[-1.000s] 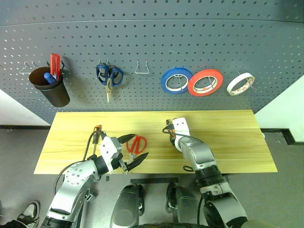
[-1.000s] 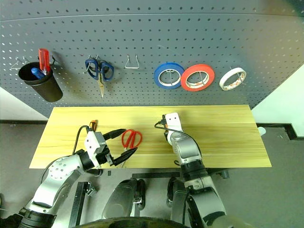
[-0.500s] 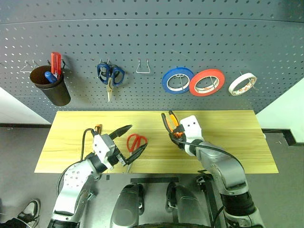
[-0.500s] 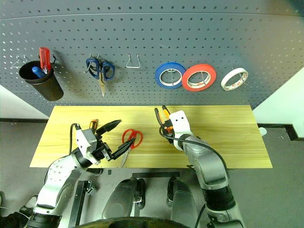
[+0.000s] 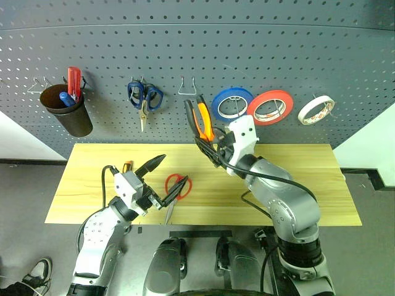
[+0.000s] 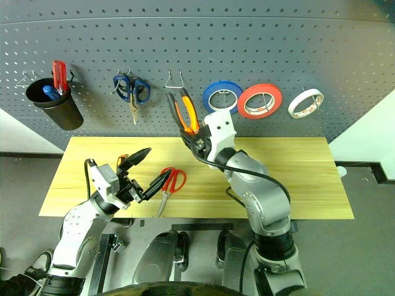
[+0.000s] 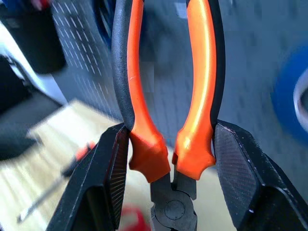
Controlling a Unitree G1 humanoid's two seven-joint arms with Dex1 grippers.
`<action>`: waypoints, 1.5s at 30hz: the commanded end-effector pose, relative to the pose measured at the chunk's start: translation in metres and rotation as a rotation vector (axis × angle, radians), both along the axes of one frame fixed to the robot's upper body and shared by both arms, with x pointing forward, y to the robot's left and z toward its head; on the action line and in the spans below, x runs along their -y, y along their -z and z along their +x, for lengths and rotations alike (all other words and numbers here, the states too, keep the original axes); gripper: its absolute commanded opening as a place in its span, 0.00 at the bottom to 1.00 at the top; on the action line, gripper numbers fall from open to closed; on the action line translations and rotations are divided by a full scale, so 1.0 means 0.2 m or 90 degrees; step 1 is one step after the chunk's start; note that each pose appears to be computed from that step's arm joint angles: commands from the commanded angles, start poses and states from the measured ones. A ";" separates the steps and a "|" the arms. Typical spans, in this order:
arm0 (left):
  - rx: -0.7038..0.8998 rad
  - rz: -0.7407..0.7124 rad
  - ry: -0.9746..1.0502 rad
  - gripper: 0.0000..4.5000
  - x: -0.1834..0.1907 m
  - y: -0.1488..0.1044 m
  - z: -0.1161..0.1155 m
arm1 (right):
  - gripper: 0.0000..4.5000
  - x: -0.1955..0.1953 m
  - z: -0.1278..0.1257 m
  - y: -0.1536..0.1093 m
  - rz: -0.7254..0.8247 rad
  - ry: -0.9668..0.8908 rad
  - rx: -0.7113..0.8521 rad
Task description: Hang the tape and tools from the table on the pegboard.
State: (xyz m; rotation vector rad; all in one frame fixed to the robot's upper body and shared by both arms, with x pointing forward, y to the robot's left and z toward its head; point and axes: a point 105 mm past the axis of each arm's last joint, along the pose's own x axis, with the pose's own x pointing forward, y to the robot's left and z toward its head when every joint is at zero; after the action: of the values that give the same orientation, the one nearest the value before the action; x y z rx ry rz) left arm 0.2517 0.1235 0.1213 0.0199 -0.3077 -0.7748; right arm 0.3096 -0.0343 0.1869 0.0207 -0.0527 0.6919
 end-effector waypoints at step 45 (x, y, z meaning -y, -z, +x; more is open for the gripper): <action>0.107 -0.039 -0.158 1.00 -0.03 -0.10 0.11 | 0.50 -0.34 0.30 -0.57 0.104 0.092 0.339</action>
State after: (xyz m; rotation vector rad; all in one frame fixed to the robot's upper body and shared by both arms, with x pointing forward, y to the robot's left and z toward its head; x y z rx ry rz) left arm 0.2743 0.1274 0.1297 0.0460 -0.4260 -0.5384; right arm 0.3814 0.0251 0.2702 -0.0352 -0.4965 0.5162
